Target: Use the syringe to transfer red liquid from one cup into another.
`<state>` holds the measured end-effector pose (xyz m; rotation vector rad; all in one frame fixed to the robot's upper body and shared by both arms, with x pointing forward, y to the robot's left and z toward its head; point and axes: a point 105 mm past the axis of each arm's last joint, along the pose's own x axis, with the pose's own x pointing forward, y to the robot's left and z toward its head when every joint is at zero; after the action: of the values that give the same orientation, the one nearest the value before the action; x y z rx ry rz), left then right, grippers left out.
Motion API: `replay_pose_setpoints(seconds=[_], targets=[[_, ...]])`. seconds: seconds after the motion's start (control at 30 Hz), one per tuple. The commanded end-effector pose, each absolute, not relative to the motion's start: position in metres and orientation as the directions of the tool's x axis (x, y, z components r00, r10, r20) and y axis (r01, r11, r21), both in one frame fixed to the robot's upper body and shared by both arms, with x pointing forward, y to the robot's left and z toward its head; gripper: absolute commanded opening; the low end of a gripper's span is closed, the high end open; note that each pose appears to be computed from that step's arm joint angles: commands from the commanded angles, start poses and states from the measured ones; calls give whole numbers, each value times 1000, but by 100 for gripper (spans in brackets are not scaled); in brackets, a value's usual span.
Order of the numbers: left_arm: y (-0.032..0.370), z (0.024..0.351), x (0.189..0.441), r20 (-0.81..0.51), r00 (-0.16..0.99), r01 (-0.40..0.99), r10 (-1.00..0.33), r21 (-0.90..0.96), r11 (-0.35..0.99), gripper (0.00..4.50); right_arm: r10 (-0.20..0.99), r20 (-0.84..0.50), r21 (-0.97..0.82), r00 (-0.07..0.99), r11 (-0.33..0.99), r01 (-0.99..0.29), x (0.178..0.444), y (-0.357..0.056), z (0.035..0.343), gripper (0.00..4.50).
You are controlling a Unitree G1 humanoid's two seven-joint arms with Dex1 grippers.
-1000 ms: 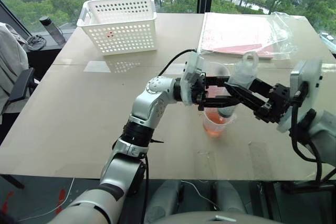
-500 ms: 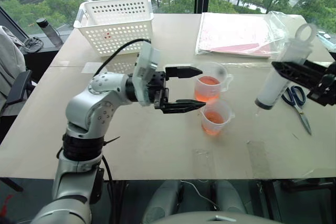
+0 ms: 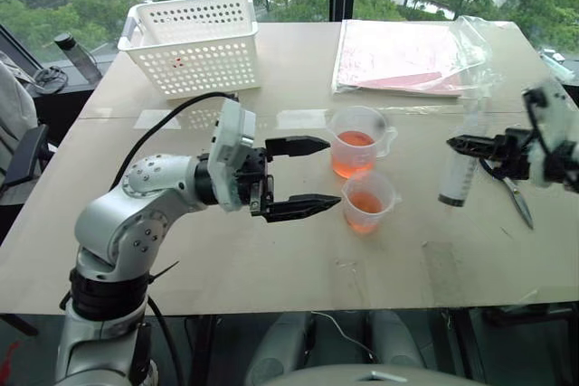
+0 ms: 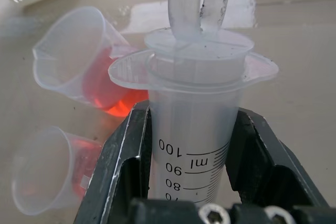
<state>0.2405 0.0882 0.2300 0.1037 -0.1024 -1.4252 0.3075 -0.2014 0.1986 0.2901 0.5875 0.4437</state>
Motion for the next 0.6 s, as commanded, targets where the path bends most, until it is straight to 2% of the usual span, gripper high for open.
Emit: replay_pose_setpoints(seconds=[0.03,0.2,0.27,0.4,0.47,0.6], targets=[[94,233,234,2,173,971,-985,170,171,450,456,-543,370,705,884,-287,317,-206,183,151],[98,230,234,-4,228,959,-974,176,224,450,441,-636,362,634,895,-260,322,-212,156,151],[99,229,233,-7,237,957,-972,172,232,450,439,-657,350,613,898,-269,323,-212,150,259],[101,226,233,-1,251,957,-968,149,248,450,424,-678,309,600,905,-291,322,-217,136,440],[104,226,232,4,261,957,-965,132,260,450,427,-615,253,663,903,-348,315,-226,144,446],[118,223,230,-16,293,949,-956,128,289,450,504,-442,74,742,845,-530,281,-226,167,446]])
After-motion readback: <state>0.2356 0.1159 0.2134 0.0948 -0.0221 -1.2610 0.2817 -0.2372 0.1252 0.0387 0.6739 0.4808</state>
